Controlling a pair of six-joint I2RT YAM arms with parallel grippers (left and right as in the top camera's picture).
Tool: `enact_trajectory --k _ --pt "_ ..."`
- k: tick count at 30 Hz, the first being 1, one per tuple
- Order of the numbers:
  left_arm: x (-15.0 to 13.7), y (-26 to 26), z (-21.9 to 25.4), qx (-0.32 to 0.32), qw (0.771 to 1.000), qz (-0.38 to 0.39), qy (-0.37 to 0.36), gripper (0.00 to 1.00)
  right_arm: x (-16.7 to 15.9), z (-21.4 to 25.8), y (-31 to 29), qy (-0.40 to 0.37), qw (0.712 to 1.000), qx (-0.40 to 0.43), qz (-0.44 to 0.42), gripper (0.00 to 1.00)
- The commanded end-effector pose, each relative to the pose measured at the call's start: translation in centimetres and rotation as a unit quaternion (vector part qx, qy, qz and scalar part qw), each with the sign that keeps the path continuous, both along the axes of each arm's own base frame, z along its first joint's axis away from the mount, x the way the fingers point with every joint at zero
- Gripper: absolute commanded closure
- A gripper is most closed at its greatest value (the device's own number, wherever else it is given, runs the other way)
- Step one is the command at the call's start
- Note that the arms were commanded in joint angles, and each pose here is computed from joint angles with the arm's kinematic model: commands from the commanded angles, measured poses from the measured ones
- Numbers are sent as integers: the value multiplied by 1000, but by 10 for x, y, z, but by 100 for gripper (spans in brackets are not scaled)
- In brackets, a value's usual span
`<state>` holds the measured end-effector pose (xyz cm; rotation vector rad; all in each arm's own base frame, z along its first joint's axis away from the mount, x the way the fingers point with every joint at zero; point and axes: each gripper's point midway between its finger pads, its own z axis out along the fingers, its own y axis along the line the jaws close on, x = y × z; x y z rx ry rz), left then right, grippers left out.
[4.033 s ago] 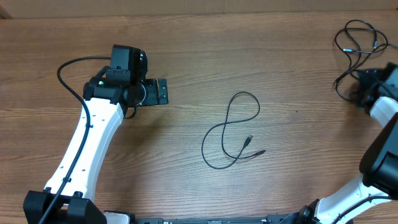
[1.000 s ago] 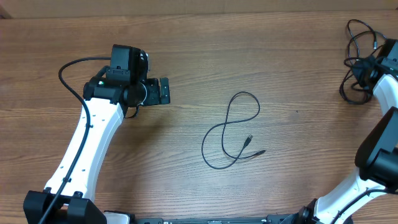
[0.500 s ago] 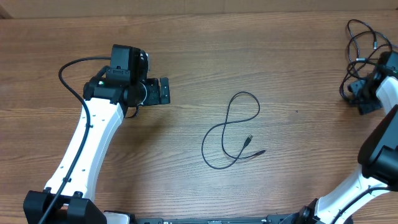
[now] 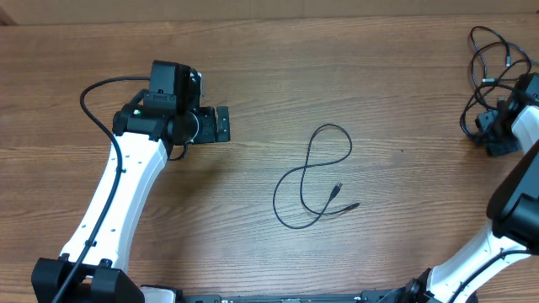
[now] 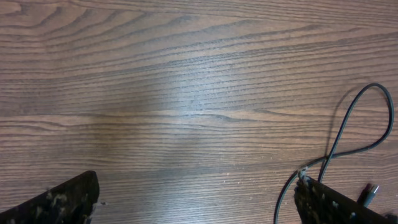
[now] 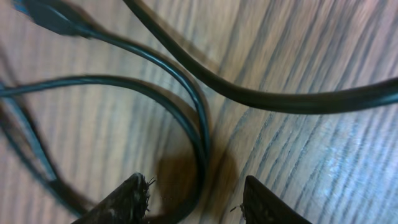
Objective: Untangle cables
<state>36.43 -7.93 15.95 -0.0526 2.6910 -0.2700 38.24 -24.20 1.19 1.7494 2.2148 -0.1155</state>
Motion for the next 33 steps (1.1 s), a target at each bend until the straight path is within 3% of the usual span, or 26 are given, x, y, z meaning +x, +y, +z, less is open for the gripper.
enact_trajectory --k 1,5,6,8,18,25,33 --pt "-2 -4 6 -1 1000 -17 -9 0 -6 -12 0 15 1000 2 -5 54" --pt "-2 -4 6 -1 1000 -17 -9 0 -4 -12 -1 12 1000 0 -5 55" --pt "-2 -4 6 -1 1000 -17 -9 0 -4 -12 -1 11 1000 -1 -5 60" --pt "-2 -4 6 -1 1000 -17 -9 0 -3 -12 -1 10 1000 -1 -5 96" --pt "-2 -4 6 0 1000 -18 -10 0 3 -11 4 -4 1000 16 2 96" --pt "0 -4 7 -1 1000 -18 -14 0 40 6 33 -76 993 88 16 96" --pt "0 -4 7 -1 1000 -18 -15 0 82 28 73 -119 985 100 69 96"
